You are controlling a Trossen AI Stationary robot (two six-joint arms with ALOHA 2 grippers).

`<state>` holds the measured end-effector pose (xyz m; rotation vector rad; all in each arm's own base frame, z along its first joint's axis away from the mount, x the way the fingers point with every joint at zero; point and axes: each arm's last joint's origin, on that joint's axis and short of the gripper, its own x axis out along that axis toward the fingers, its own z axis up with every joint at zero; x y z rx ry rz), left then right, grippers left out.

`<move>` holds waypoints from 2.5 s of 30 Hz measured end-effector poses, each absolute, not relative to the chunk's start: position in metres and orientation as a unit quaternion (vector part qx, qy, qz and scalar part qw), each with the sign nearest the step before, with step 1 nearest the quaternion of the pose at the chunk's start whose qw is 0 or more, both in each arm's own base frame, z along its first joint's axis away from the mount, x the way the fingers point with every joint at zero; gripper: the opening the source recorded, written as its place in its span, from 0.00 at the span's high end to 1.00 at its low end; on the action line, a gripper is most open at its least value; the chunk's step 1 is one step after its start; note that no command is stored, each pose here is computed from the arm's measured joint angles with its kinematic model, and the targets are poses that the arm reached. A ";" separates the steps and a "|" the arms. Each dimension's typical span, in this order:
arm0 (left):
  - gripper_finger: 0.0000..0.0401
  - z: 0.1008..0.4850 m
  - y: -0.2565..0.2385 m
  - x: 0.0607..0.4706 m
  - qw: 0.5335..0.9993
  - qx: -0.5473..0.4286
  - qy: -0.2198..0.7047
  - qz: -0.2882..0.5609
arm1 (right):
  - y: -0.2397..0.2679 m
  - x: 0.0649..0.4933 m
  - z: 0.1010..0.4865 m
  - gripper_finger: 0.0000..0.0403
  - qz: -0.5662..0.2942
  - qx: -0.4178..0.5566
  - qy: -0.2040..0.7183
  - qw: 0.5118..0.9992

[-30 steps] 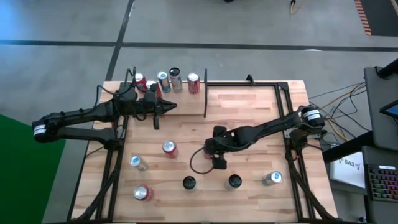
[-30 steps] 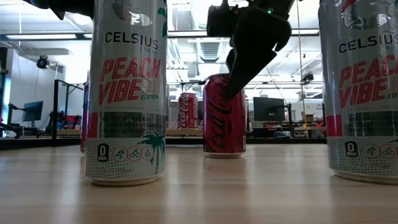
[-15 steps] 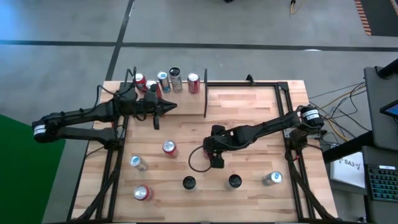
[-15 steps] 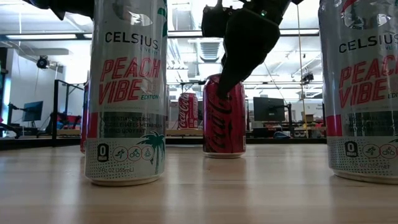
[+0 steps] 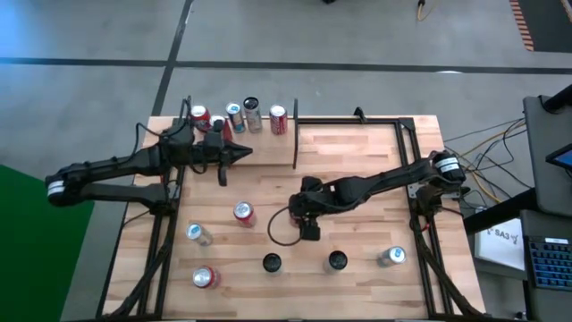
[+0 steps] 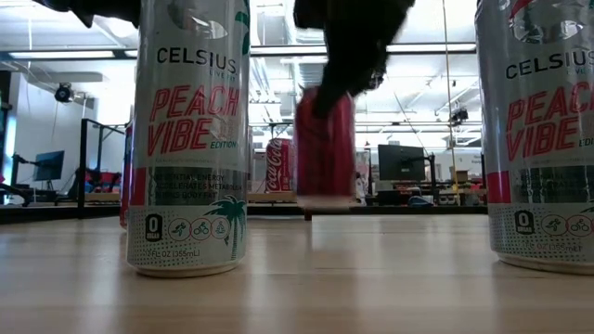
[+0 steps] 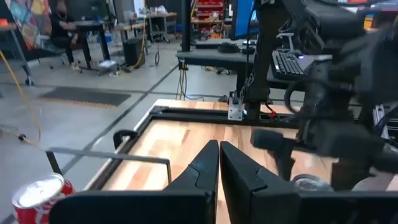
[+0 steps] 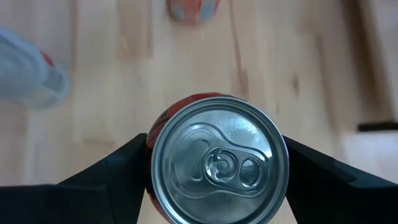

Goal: Place canned beverage on shelf
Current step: Put the red black soda can on the shelf aligned with the other red black soda can

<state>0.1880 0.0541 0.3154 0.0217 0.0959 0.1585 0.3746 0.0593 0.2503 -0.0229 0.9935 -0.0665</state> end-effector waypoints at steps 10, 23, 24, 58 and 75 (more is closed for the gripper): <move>1.00 0.333 0.047 0.164 0.994 0.070 0.000 0.081 | 0.041 0.391 0.323 0.29 -0.020 -0.051 0.395 0.917; 1.00 0.342 0.039 0.140 0.993 0.080 -0.029 0.084 | -0.013 0.436 0.340 0.29 -0.053 -0.092 0.355 0.929; 1.00 0.342 0.039 0.139 0.993 0.080 -0.029 0.084 | -0.018 0.440 0.338 0.29 -0.056 -0.094 0.360 0.926; 1.00 0.346 0.033 0.120 0.992 0.080 -0.041 0.085 | -0.141 0.482 0.287 0.27 -0.132 -0.016 0.422 0.897; 1.00 0.346 0.033 0.120 0.992 0.080 -0.041 0.085 | -0.145 0.485 0.278 0.27 -0.122 -0.033 0.431 0.893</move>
